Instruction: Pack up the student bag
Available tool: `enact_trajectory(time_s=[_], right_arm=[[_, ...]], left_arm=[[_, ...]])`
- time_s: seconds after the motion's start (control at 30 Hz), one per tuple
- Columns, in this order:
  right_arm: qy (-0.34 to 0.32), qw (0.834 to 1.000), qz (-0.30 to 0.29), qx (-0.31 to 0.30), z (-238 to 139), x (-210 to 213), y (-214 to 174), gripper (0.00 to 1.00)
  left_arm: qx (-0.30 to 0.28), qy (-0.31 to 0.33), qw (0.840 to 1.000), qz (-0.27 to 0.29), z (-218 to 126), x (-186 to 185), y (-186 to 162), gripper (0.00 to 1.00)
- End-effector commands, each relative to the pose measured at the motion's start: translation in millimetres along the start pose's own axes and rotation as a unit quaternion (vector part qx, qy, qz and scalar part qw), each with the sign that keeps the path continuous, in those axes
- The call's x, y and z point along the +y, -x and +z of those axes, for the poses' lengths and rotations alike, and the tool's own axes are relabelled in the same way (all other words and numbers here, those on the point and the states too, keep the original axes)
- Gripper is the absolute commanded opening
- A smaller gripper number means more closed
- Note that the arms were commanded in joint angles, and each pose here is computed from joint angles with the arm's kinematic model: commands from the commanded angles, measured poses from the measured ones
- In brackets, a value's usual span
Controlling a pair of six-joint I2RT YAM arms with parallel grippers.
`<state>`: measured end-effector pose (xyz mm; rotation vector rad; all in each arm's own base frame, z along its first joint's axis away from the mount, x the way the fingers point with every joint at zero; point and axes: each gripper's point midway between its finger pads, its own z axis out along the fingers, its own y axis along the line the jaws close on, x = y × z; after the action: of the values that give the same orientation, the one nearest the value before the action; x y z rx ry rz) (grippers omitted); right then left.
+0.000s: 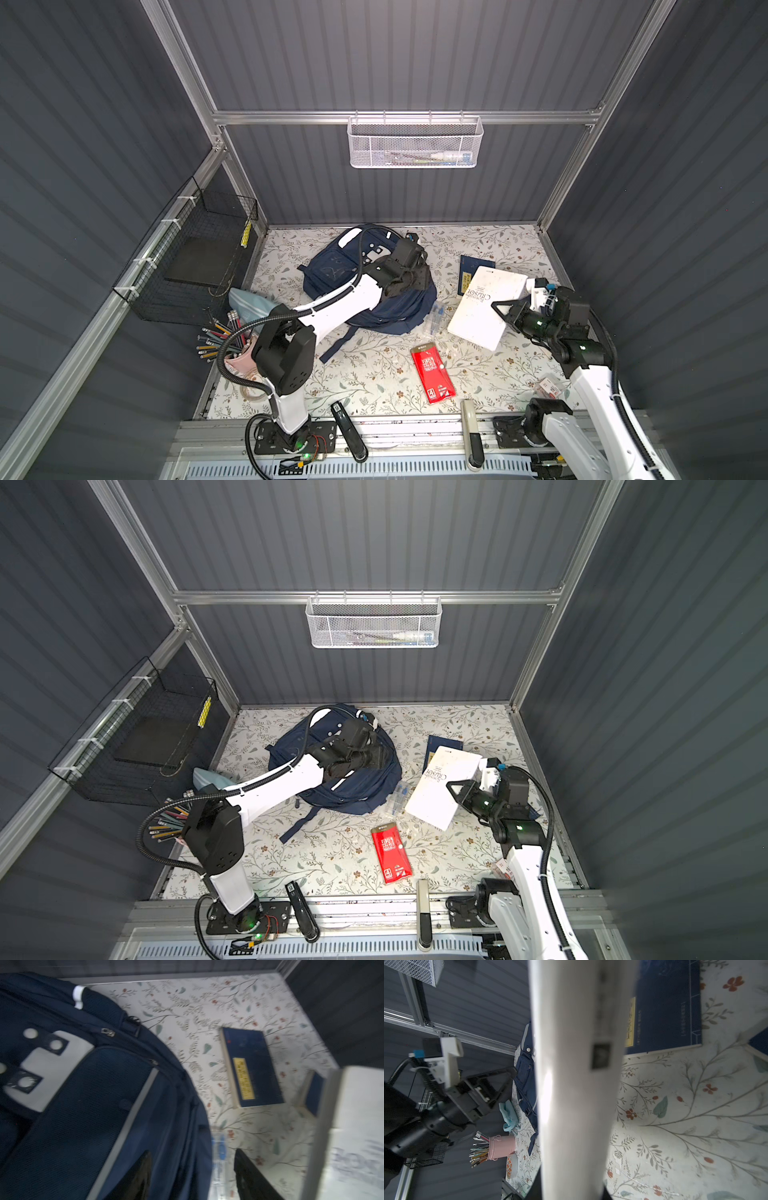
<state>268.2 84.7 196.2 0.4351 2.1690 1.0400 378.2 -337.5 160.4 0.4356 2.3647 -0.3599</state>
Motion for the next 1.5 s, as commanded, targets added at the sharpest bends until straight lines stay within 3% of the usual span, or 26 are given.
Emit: enact_trajectory(time_s=[0.0, 0.13, 0.2, 0.23, 0.33, 0.53, 0.73, 1.03, 1.2, 1.37, 1.47], right_arm=[[0.079, 0.995, -0.061, -0.026, -8, 50, 27, 0.00], [0.098, 0.994, -0.053, -0.007, 0, 53, 27, 0.00], [0.097, 0.994, -0.046, -0.004, 5, 49, 26, 0.00], [0.088, 0.995, -0.038, 0.001, 8, 44, 24, 0.00], [0.102, 0.994, -0.022, 0.029, 21, 43, 15, 0.00], [0.136, 0.988, -0.029, 0.068, 57, 67, -3, 0.00], [0.184, 0.979, -0.015, 0.088, 111, 92, -5, 0.00], [0.231, 0.966, -0.003, 0.119, 237, 144, -18, 0.00], [0.187, 0.976, 0.011, 0.114, 319, 146, -32, 0.00], [0.164, 0.983, 0.040, 0.072, 374, 147, -38, 0.00], [0.110, 0.992, 0.048, 0.047, 402, 135, -42, 0.00]], left_arm=[[0.078, 0.086, 0.988, 0.102, 25, 32, -45, 0.67], [0.093, 0.117, 0.980, 0.128, 47, 41, -53, 0.72], [0.100, 0.161, 0.971, 0.145, 58, 54, -55, 0.68], [0.106, 0.189, 0.965, 0.152, 61, 63, -55, 0.42], [0.102, 0.202, 0.962, 0.152, 50, 64, -41, 0.00], [0.017, 0.082, 0.993, 0.078, -27, 45, 30, 0.00], [-0.016, 0.030, 0.999, 0.042, -71, 62, 66, 0.00], [-0.039, -0.015, 0.999, 0.009, -92, 72, 92, 0.00], [-0.038, -0.045, 0.998, -0.002, -92, 65, 98, 0.00], [-0.042, -0.054, 0.998, -0.014, -97, 66, 103, 0.00], [-0.045, -0.057, 0.997, -0.023, -98, 67, 102, 0.00]])
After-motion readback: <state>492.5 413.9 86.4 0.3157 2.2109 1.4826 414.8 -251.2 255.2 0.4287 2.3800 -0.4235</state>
